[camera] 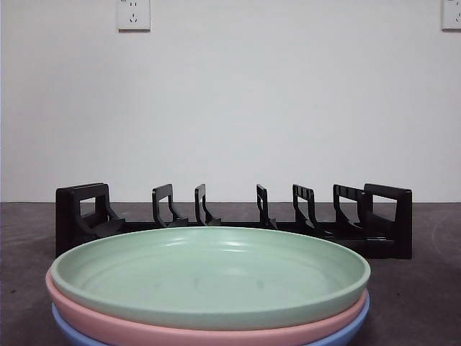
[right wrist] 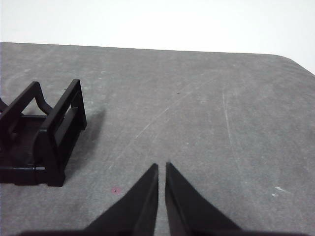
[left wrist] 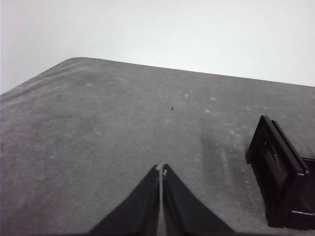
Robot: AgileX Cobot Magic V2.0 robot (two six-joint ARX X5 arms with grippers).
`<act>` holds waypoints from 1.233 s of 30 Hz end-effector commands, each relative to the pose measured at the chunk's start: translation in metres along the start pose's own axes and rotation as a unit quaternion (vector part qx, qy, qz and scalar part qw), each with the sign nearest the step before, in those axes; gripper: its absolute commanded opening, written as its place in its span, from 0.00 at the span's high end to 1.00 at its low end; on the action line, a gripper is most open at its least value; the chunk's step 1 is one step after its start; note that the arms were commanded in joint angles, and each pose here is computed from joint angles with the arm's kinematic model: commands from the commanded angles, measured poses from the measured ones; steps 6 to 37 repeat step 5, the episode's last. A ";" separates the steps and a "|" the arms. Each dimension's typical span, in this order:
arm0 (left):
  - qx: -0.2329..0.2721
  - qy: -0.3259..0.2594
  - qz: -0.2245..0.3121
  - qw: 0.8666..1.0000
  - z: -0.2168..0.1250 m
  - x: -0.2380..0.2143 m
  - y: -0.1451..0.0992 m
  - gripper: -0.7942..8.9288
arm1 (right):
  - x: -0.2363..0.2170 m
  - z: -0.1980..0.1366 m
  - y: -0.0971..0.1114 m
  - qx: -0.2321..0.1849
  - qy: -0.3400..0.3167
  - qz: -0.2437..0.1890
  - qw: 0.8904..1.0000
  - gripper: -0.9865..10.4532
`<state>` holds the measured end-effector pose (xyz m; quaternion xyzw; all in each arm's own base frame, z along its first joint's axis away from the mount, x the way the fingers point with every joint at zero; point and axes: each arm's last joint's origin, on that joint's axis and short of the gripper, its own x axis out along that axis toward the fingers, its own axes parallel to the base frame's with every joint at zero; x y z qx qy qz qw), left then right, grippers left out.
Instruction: Place the plate
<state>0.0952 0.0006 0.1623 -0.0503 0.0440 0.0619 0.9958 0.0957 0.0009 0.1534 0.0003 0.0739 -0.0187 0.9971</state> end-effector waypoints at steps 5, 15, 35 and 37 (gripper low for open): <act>0.007 0.003 0.004 1.000 -0.005 0.002 0.001 0.91 | 0.000 -0.001 0.000 0.007 0.000 -0.002 1.000 0.89; 0.007 0.003 0.004 1.000 -0.005 0.002 0.001 0.91 | 0.000 -0.001 0.000 0.007 0.000 -0.002 1.000 0.89; 0.007 0.003 0.004 1.000 -0.005 0.002 0.001 0.91 | 0.000 -0.001 0.000 0.007 0.000 -0.002 1.000 0.89; 0.007 0.003 0.004 1.000 -0.005 0.002 0.001 0.91 | 0.000 -0.001 0.000 0.007 0.000 -0.002 1.000 0.89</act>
